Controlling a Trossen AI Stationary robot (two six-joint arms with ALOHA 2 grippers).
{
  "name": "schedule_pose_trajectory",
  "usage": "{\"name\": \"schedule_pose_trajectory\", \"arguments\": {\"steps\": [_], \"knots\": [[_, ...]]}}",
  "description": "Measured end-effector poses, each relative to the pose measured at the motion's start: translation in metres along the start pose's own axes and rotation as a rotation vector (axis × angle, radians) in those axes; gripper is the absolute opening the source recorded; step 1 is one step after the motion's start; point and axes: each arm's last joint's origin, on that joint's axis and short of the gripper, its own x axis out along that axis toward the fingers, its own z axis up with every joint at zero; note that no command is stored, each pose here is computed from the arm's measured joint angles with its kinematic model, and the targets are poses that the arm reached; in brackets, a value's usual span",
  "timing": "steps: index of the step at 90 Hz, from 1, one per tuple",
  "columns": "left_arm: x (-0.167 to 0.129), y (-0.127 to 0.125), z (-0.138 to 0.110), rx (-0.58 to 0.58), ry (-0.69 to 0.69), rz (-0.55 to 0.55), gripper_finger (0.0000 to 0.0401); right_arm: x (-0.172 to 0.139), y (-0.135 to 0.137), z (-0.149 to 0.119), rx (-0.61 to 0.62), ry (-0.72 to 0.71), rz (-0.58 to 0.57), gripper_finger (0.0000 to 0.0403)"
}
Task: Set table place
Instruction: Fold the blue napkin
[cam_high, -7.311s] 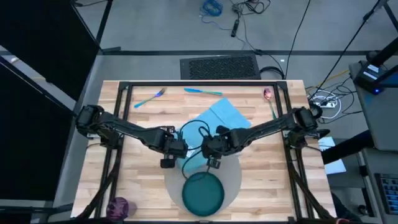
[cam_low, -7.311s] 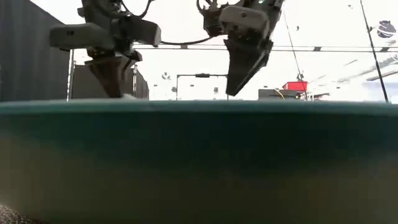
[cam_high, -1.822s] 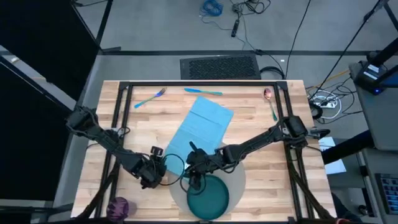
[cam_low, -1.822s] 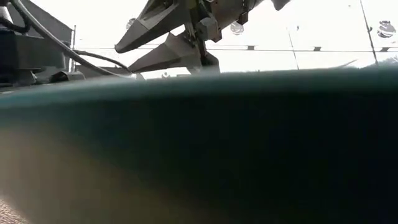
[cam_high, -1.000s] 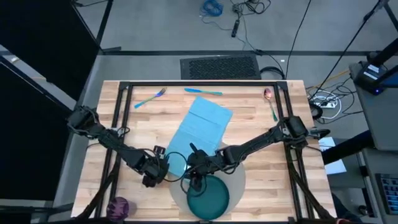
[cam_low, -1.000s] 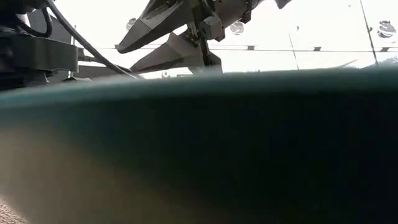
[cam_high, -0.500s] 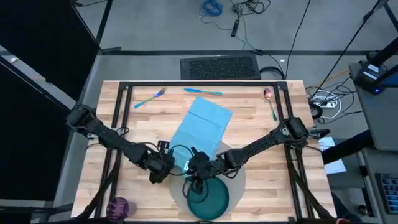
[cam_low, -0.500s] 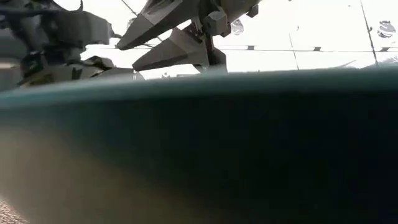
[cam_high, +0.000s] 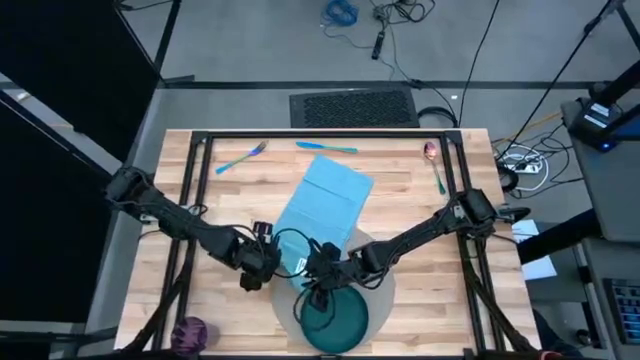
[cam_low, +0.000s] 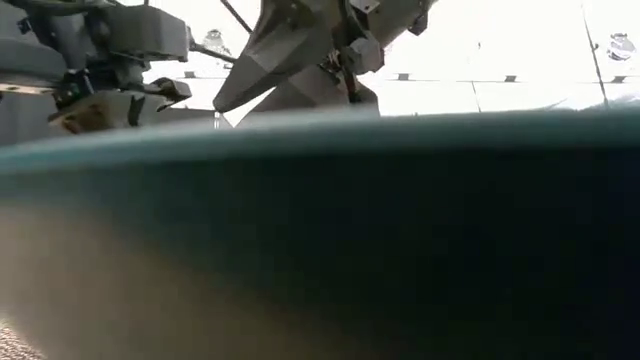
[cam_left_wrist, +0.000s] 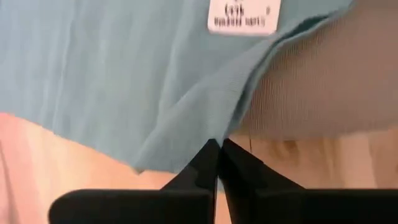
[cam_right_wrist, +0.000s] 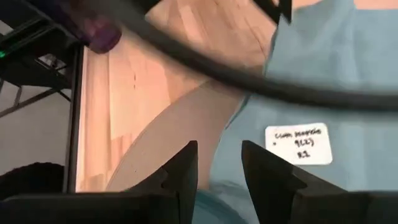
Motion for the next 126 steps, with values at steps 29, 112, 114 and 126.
{"name": "schedule_pose_trajectory", "arguments": {"steps": [29, 112, 114, 126], "knots": [[-0.025, 0.025, 0.002, -0.109, -0.128, 0.023, 0.0000, -0.001, 0.002, -0.003, 0.001, -0.028, -0.051, 0.0110], [-0.030, 0.044, 0.006, -0.149, -0.186, 0.011, 0.0000, 0.034, -0.012, -0.014, 0.084, -0.102, -0.112, 0.0253], [-0.030, 0.045, 0.007, -0.146, -0.192, 0.013, 0.0000, 0.036, -0.013, -0.015, 0.085, -0.100, -0.116, 0.0254], [-0.029, 0.050, 0.009, -0.148, -0.209, 0.019, 0.0000, 0.039, -0.014, -0.017, 0.092, -0.101, -0.127, 0.0252]]}}
